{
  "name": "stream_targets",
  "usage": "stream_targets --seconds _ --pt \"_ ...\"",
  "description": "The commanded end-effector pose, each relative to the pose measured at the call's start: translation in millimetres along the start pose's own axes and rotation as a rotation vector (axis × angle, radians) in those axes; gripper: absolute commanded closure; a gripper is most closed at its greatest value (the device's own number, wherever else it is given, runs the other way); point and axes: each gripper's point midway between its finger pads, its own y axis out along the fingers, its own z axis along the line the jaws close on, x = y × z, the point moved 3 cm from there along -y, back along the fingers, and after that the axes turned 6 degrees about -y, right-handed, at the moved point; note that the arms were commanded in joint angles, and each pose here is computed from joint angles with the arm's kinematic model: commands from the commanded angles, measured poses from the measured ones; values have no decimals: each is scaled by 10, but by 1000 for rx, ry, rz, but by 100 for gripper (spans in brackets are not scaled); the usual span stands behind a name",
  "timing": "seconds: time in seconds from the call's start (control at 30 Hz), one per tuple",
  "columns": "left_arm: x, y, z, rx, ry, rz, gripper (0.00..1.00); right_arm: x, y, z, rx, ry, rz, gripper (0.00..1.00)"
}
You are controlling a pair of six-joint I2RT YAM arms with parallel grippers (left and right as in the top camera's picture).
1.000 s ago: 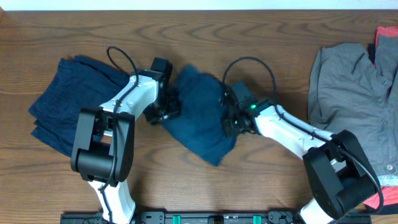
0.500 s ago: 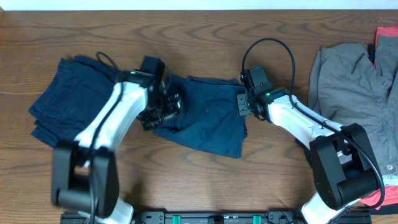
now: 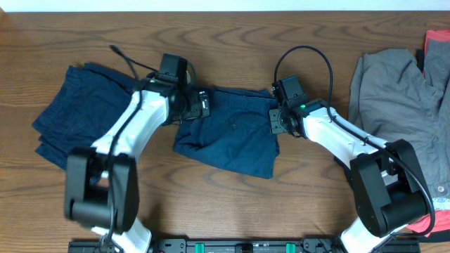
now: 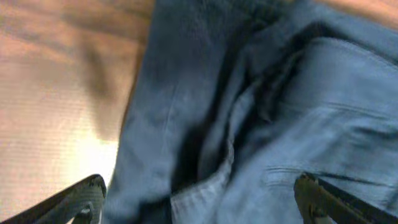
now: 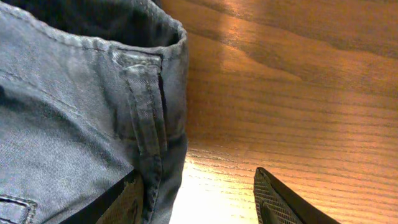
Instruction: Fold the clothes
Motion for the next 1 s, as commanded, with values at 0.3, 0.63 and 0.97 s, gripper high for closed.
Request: stream_targets --seconds 0.3,0.63,0.97 --pt "-67 524 -23 -37 91 85 2 15 18 -22 -14 0 5 44" --pt "-502 712 -339 -98 172 211 42 15 18 -22 -14 0 5 44" --pt "-252 402 -291 -118 134 139 94 49 -131 -125 -35 19 -13 45"
